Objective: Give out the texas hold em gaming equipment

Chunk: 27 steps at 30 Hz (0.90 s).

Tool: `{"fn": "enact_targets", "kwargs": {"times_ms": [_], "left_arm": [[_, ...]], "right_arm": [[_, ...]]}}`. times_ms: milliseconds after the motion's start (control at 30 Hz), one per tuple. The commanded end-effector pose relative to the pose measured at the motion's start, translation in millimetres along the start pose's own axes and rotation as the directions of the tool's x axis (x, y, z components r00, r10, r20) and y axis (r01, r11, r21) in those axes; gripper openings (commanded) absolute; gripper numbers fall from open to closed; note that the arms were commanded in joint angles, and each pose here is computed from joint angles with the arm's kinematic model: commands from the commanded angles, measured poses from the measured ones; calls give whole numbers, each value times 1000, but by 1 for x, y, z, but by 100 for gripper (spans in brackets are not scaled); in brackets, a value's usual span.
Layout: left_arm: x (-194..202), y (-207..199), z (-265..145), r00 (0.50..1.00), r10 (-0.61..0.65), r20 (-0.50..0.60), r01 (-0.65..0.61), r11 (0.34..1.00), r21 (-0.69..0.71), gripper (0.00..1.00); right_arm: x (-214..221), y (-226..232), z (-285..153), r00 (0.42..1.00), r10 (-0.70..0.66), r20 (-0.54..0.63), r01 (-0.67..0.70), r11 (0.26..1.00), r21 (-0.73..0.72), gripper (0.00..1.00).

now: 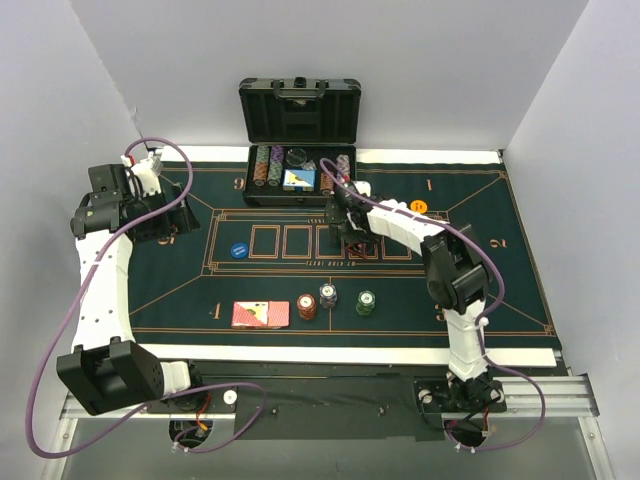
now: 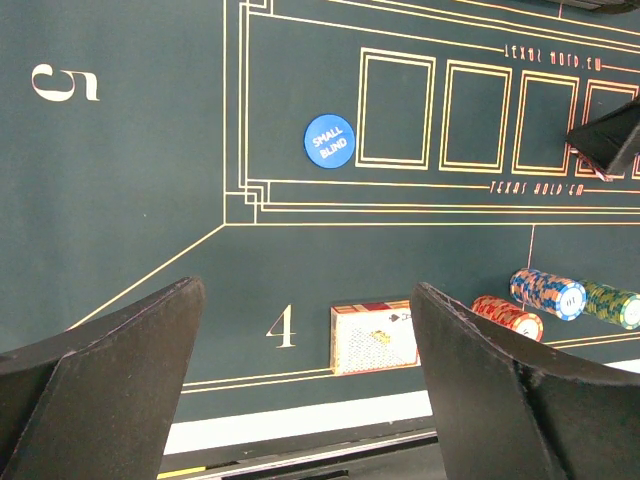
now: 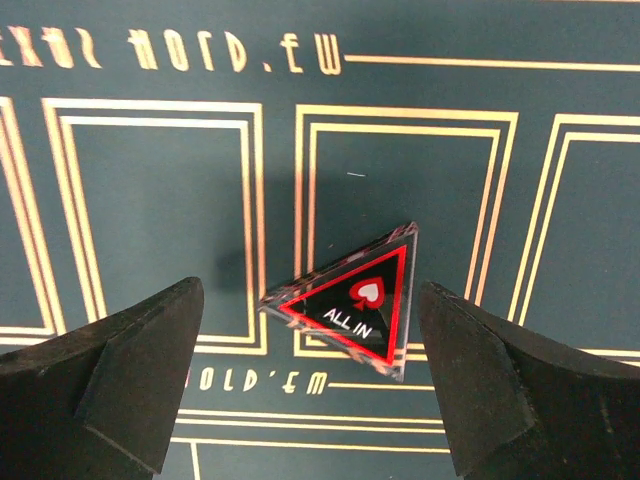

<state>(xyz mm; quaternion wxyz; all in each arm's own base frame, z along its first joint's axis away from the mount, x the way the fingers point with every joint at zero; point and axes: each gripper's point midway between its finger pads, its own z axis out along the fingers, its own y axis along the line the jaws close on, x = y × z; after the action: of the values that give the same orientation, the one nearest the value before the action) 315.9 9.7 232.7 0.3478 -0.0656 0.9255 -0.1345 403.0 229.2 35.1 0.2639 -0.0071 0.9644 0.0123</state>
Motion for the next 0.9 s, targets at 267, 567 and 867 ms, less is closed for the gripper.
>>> {"fn": "enact_targets", "kwargs": {"times_ms": [267, 567, 867], "left_arm": [[-13, -4, -16, 997, 35, 62, -35, 999, 0, 96], [-14, -3, -21, 996, 42, 72, -42, 999, -10, 96], [-16, -4, -24, 995, 58, 82, -57, 998, -13, 96]], "right_arm": [[14, -33, 9, 1000, -25, -13, 27, 992, 121, 79], [44, -63, -1, 1000, 24, -17, -21, 983, 182, 57], [93, -137, -21, 988, 152, -32, -134, 938, 319, 46]]}}
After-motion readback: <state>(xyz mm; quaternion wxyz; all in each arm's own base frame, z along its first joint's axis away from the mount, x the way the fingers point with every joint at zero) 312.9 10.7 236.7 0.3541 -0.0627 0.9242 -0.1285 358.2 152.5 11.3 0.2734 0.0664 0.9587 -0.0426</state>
